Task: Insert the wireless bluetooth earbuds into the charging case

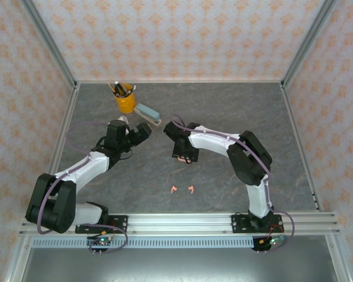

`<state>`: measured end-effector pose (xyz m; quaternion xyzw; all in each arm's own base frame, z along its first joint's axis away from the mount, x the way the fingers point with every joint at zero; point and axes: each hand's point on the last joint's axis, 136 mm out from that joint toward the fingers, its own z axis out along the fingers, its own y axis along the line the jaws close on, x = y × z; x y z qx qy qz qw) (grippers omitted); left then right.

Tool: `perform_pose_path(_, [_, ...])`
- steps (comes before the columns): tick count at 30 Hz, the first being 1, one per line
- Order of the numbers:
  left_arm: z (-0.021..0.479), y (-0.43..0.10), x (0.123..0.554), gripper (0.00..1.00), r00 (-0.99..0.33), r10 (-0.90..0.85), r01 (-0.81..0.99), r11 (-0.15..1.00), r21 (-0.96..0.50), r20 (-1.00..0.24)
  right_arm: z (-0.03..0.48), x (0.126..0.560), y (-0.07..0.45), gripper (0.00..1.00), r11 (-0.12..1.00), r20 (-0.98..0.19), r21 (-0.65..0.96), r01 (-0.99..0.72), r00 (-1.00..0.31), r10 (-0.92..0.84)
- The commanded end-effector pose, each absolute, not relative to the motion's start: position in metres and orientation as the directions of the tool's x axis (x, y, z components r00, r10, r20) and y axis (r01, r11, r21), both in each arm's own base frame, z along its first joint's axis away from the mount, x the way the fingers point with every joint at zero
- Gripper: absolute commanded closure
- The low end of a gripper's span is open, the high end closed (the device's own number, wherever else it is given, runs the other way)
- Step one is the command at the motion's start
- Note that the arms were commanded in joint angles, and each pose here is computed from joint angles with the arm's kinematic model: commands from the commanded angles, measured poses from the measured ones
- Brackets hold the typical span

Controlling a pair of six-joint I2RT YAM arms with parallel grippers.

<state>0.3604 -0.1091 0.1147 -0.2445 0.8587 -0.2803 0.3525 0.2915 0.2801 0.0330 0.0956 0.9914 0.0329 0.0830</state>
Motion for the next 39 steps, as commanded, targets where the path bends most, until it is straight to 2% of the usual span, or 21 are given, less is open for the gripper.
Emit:
perform_pose_path(1, [0.118, -0.109, 0.36, 0.0, -0.614, -0.611, -0.192, 0.729, -0.657, -0.499, 0.055, 0.3, 0.277, 0.4, 0.971, -0.202, 0.118, 0.21, -0.952, 0.23])
perform_pose_path(21, [0.105, -0.121, 0.333, 0.0, -0.587, -0.631, -0.038, 0.648, -0.761, -0.508, 0.084, 0.351, 0.294, 0.41, 0.918, -0.235, 0.25, 0.307, -0.901, 0.365])
perform_pose_path(39, [0.113, -0.175, 0.32, 0.0, -0.574, -0.532, 0.198, 0.648, -0.736, -0.623, 0.095, 0.369, 0.317, 0.41, 0.862, -0.175, 0.365, 0.352, -0.883, 0.435])
